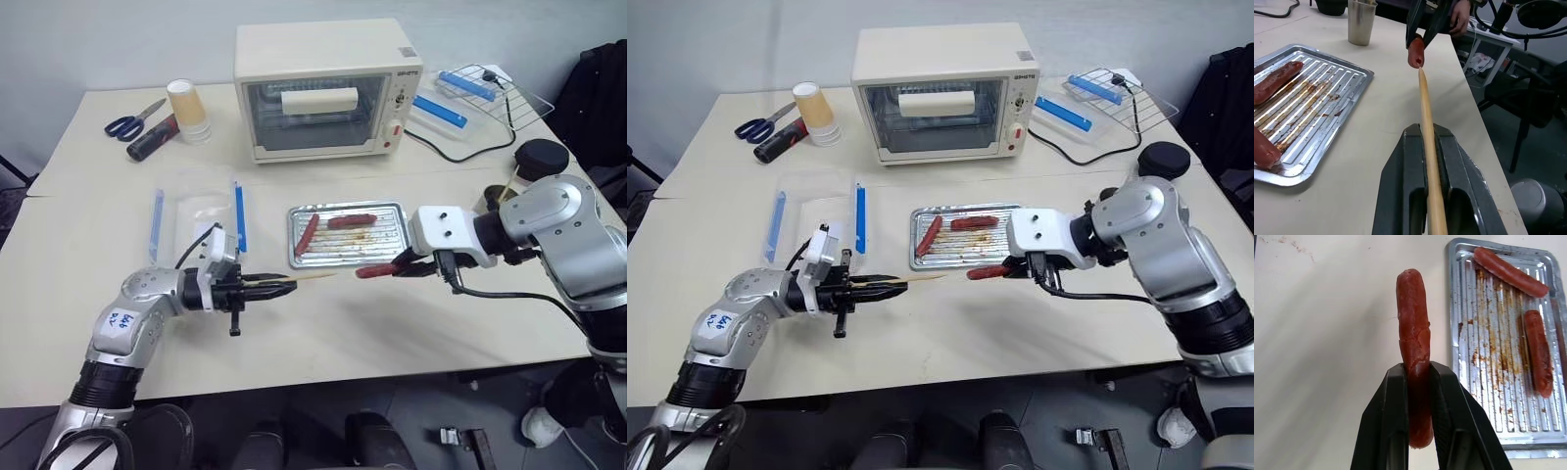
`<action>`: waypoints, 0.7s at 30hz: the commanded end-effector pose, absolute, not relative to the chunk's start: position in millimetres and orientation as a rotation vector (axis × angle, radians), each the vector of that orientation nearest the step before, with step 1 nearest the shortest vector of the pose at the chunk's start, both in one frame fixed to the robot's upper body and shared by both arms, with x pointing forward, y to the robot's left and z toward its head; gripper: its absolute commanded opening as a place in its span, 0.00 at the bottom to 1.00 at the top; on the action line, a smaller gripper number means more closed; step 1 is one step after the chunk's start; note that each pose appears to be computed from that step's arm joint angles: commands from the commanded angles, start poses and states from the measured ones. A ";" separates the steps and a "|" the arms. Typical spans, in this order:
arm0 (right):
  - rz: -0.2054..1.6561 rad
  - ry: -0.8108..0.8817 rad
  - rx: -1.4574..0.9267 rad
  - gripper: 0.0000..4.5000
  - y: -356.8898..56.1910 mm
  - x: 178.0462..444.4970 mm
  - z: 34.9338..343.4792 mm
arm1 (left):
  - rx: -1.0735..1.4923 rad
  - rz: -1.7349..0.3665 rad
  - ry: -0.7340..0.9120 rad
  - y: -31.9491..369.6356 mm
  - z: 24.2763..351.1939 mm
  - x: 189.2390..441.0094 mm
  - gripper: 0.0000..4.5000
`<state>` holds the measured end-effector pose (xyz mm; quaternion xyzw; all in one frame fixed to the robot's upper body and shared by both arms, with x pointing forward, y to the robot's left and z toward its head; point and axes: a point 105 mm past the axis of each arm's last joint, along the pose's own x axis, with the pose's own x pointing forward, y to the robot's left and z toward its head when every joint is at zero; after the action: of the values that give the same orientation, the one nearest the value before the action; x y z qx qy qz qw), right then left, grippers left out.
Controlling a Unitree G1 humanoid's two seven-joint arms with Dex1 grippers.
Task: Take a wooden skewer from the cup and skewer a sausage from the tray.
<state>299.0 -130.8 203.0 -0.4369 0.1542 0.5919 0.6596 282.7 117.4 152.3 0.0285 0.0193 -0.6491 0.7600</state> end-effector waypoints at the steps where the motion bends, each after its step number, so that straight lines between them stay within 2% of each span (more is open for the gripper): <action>1: 1.331 0.313 -1.010 0.13 -126.4 295.3 212.8 | 0.085 -1.435 0.032 113.8 153.7 281.7 0.00; 21: 1.361 0.315 -0.996 0.13 -111.7 289.9 212.5 | 0.064 -1.437 0.028 104.6 152.0 282.3 0.00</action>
<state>295.2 -119.5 204.6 -0.4245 0.1614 0.5943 0.6637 281.4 106.5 145.8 0.0219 0.0239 -0.6570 0.7532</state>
